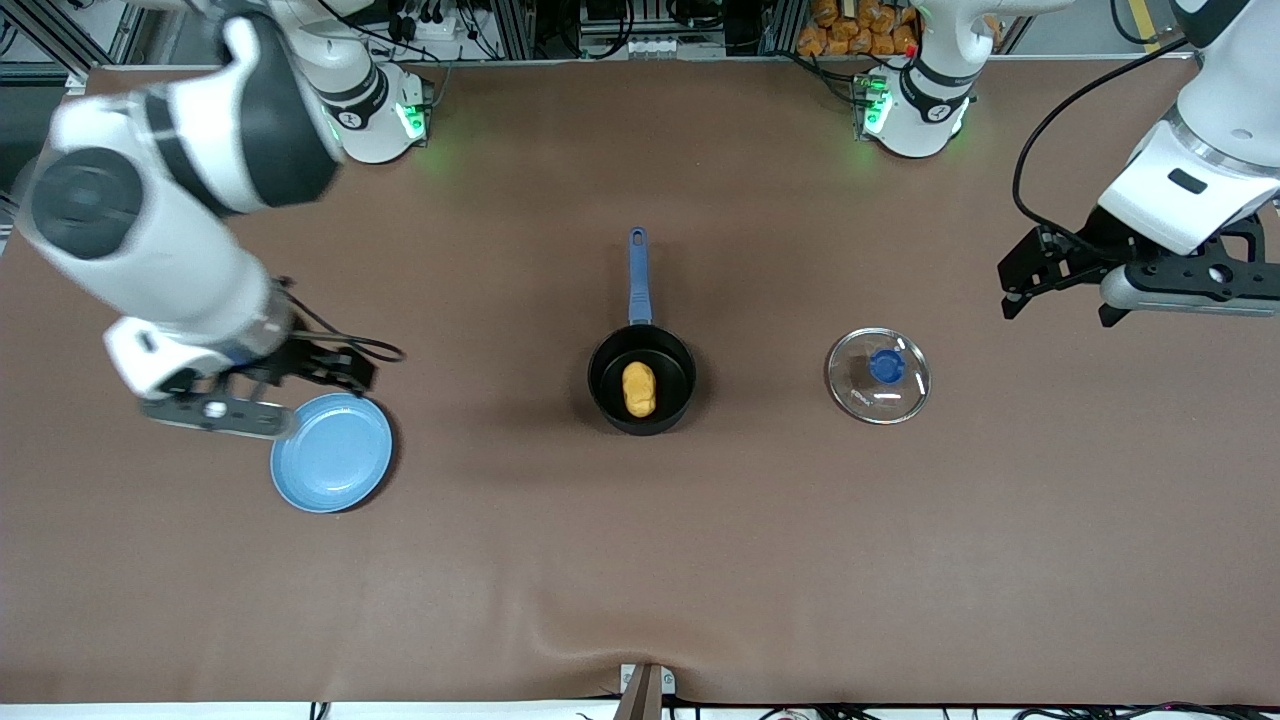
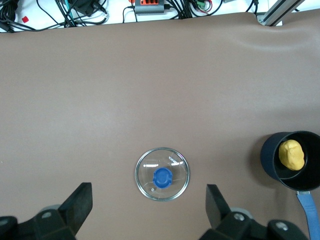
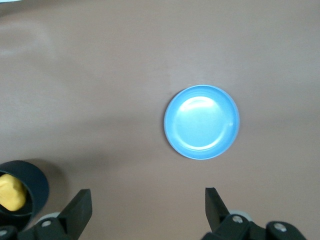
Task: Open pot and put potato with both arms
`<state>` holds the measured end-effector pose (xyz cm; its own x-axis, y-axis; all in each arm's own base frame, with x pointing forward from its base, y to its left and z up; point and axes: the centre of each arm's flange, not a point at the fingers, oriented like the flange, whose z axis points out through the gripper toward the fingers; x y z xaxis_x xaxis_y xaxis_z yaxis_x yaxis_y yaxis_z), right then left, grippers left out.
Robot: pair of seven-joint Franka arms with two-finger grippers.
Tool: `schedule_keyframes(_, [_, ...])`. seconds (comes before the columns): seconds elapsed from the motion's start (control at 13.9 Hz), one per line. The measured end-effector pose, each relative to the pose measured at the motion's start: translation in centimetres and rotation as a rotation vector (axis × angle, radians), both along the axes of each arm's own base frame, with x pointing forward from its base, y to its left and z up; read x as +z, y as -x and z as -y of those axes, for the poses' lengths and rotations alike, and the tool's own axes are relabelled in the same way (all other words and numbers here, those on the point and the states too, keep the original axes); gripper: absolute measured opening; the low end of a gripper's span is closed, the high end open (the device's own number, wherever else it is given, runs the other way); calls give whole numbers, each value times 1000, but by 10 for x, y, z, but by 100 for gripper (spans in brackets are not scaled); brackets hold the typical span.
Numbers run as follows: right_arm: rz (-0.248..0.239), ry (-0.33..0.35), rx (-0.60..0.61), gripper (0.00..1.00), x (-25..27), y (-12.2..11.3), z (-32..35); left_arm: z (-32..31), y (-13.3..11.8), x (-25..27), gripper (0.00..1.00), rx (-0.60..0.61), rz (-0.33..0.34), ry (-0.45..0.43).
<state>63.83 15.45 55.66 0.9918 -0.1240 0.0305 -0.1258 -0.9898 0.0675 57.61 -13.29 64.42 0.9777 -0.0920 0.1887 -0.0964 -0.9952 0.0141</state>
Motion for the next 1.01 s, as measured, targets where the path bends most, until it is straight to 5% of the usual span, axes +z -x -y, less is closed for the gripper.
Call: schedule_keyframes(1.01, [23,-51,74,100,64,66,174,-35,18,18,100,59,-51,-19])
